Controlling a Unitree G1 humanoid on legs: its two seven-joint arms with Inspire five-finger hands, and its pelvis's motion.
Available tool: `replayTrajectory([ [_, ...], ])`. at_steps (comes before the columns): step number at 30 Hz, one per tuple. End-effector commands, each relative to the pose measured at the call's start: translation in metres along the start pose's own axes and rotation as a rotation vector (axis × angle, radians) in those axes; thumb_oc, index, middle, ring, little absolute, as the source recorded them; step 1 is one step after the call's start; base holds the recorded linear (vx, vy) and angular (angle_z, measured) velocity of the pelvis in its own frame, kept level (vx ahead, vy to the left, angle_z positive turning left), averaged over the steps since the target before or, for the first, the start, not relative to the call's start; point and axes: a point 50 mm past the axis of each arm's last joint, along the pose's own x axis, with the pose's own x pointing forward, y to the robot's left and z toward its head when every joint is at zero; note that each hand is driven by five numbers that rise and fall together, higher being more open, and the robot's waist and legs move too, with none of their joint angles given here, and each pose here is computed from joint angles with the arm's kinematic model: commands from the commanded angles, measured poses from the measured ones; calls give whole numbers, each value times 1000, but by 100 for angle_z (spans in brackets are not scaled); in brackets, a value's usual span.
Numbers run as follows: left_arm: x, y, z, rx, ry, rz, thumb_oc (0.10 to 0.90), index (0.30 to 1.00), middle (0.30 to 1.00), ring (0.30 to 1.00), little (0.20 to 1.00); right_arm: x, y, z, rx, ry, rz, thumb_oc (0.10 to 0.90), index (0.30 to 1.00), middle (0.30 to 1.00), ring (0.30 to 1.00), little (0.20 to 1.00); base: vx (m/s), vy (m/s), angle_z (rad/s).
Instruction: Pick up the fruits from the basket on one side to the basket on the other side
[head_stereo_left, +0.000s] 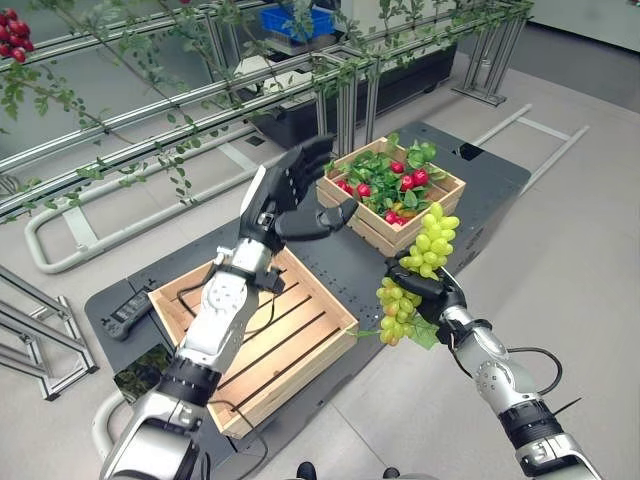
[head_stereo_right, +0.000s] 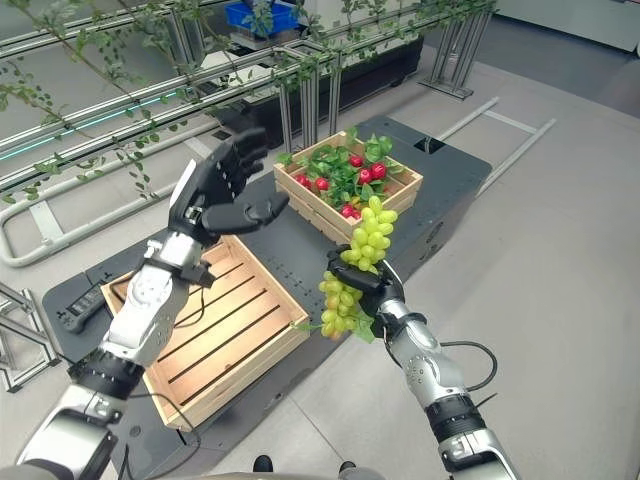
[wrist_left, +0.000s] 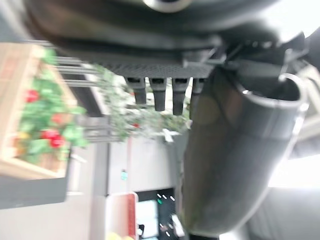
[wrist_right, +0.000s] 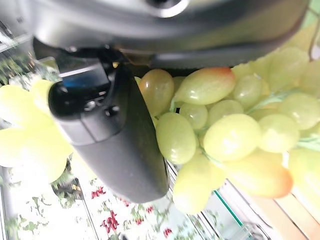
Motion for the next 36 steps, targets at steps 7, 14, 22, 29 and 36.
replayTrajectory([
  [7,-9,19,-22,3,25,172,800,900,900,900,900,-11,5,50,-23,-305,99,400,300,300,300,300,-8,-63,-11],
  [14,-31,39,-34,-46,33,378,800,900,900,900,900,2,18,56,-30,-283,181,400,300,300,300,300,-49,40,-27],
  [22,-16,46,-15,-12,-53,385,800,900,900,900,900,15,41,71,-5,-368,227,400,300,300,300,300,-159,179,-106],
  [29,-2,47,0,0,-127,390,800,900,900,900,900,18,36,73,-22,-353,218,400,300,300,300,300,-150,113,-29],
  [36,-5,48,3,16,-135,368,800,900,900,900,900,11,24,66,1,-340,190,400,300,300,300,300,-105,58,-20],
])
